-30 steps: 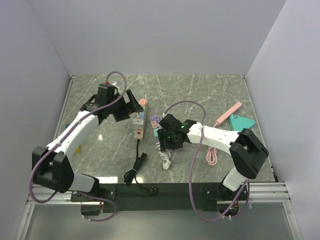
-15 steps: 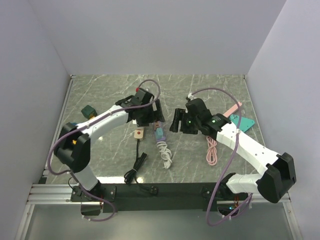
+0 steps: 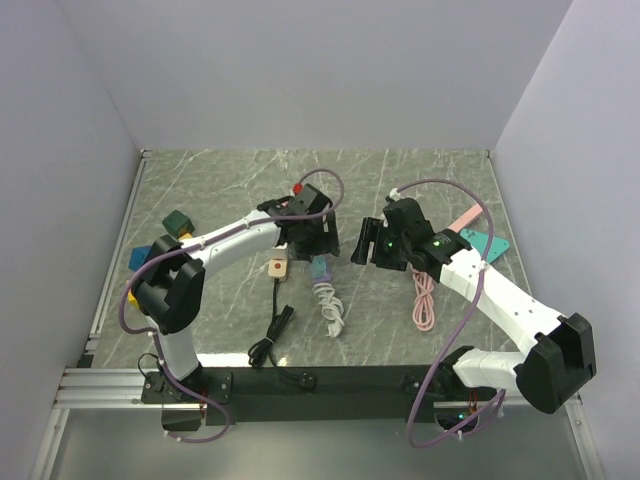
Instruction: Pull the plug off the socket
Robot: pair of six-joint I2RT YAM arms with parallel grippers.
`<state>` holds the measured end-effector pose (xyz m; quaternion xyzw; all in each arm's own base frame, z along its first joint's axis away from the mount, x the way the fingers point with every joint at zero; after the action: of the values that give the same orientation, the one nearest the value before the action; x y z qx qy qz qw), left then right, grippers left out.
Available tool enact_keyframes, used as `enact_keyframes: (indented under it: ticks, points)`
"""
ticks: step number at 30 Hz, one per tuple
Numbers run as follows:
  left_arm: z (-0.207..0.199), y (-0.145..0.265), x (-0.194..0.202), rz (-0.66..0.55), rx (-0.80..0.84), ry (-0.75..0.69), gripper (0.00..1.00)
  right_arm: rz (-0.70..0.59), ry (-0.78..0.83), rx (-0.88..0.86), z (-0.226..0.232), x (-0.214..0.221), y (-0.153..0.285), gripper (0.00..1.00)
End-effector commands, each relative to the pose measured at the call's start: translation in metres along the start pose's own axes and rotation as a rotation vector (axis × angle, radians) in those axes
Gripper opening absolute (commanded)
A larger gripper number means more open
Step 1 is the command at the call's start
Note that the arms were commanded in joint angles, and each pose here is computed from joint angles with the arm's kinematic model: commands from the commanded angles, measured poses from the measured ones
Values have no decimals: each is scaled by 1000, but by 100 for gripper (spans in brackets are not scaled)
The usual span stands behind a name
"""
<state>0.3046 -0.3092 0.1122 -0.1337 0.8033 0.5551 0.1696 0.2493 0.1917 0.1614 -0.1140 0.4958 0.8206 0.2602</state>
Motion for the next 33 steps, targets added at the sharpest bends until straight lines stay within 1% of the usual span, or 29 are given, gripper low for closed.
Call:
enact_keyframes:
  ticks: [1,4,8,12,13,15,16,18,19,20,22,23,25,30,31,33]
  points:
    - [-13,4,12,7,21,-15,81,-10,5,-8,-2,-2,0,77]
    - [-9,-2,27,38,4,-26,79,-4,-2,-8,-5,-1,-5,77]
    - [-4,-9,38,61,4,-30,67,7,-12,-9,-9,0,-10,77]
    - [4,-20,47,88,-20,-38,57,13,-15,-14,-11,1,-14,76]
    - [5,-23,48,89,-21,-41,51,11,-11,-16,-10,1,-14,76]
    - [7,-27,51,94,-25,-43,42,15,-10,-17,-11,0,-18,76]
    - [8,-29,52,93,-24,-48,31,17,-6,-23,-11,0,-20,76]
    - [10,-31,52,89,-21,-62,15,38,-2,-60,-7,3,-27,76]
    - [11,-31,55,91,-21,-67,3,42,-5,-74,-7,2,-30,76]
    - [10,-32,53,78,-10,-73,0,51,-7,-89,-6,3,-33,76]
    - [10,-32,58,85,17,-93,1,80,1,-146,1,5,-43,76]
    - [7,-31,55,69,41,-96,1,92,6,-154,2,6,-48,76]
    - [4,-29,62,81,91,-109,0,117,13,-169,4,8,-62,76]
    - [-3,-23,60,54,204,-91,0,123,15,-204,8,6,-87,76]
    - [-3,-20,66,66,228,-89,0,120,14,-209,9,5,-90,76]
    - [-3,-18,64,61,263,-79,0,132,13,-207,8,8,-100,76]
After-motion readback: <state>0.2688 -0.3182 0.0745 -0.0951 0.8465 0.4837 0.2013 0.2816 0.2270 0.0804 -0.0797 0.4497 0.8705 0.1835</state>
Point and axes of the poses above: each gripper's point midway between its finger pads, its own y axis back along the fingers, its own z axis along the line the jaws close on, x = y × z, the point moved 1 cm from there along y, back along the fingers, and after that the axes turned 8 degrees about -y, right-handed, at the moved point
